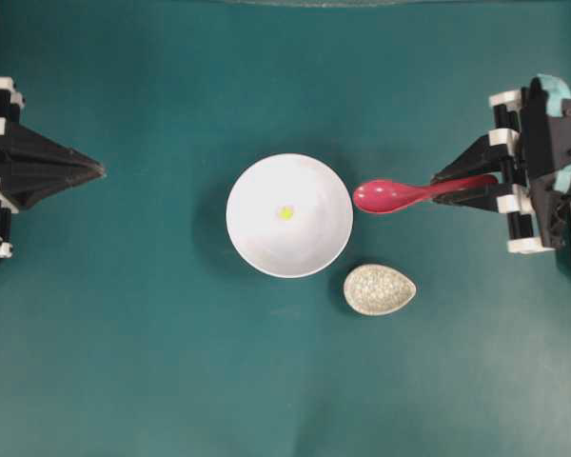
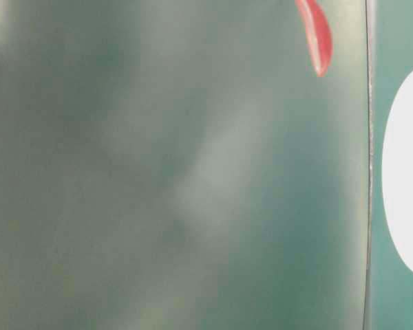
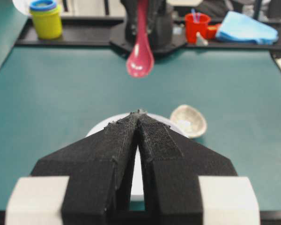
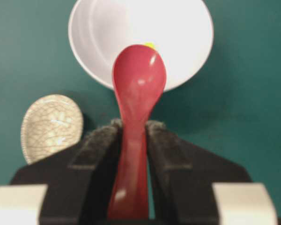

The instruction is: Scoop the yellow hexagonal prism block from the bowl with a spoon using the right arm.

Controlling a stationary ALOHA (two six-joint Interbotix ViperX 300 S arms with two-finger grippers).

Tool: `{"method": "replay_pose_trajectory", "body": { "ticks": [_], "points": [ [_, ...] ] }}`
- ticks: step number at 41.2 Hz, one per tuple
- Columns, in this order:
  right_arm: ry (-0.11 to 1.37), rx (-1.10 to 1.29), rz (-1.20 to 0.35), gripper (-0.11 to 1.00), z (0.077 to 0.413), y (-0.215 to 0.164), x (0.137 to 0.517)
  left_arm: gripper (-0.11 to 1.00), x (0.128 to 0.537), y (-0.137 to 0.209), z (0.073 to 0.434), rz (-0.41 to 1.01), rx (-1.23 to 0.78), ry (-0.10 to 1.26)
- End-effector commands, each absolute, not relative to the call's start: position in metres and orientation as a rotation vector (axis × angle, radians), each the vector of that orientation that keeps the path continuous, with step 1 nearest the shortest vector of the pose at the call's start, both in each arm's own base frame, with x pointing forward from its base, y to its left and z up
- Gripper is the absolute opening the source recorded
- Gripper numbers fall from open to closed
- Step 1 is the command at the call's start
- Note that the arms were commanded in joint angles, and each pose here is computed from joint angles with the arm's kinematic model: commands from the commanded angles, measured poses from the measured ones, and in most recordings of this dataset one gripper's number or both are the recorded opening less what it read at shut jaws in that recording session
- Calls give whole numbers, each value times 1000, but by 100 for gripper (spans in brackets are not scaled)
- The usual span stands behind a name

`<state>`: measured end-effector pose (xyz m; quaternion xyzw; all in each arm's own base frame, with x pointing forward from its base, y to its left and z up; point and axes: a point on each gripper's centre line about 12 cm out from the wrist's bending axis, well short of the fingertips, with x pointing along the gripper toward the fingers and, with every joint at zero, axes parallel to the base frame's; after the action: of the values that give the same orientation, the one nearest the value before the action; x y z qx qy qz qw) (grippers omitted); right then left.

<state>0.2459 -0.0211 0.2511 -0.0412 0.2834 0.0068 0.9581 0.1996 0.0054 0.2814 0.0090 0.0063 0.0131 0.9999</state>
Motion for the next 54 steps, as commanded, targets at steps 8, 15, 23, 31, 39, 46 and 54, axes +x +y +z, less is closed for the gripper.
{"method": "replay_pose_trajectory", "body": {
  "ticks": [8, 15, 23, 31, 39, 46, 54],
  "points": [
    [587, -140, 18, 25, 272, -27, 272, 3, 202, 8, 292, 41, 26, -12],
    [659, -129, 32, 25, 265, -30, 289, 3, 202, 10, 292, 50, 26, -13],
    [743, -113, 61, 25, 258, -31, 308, 3, 202, 10, 293, 50, 25, -18],
    [818, -100, 87, 25, 252, -32, 326, 3, 201, 10, 294, 50, 26, -19],
    [907, -86, 122, 25, 244, -32, 342, 3, 201, 10, 294, 50, 26, -19],
    [962, -78, 140, 25, 235, -33, 357, 3, 201, 11, 294, 52, 25, -21],
    [996, -69, 145, 25, 223, -34, 367, 3, 201, 10, 294, 50, 25, -21]
  ]
}}
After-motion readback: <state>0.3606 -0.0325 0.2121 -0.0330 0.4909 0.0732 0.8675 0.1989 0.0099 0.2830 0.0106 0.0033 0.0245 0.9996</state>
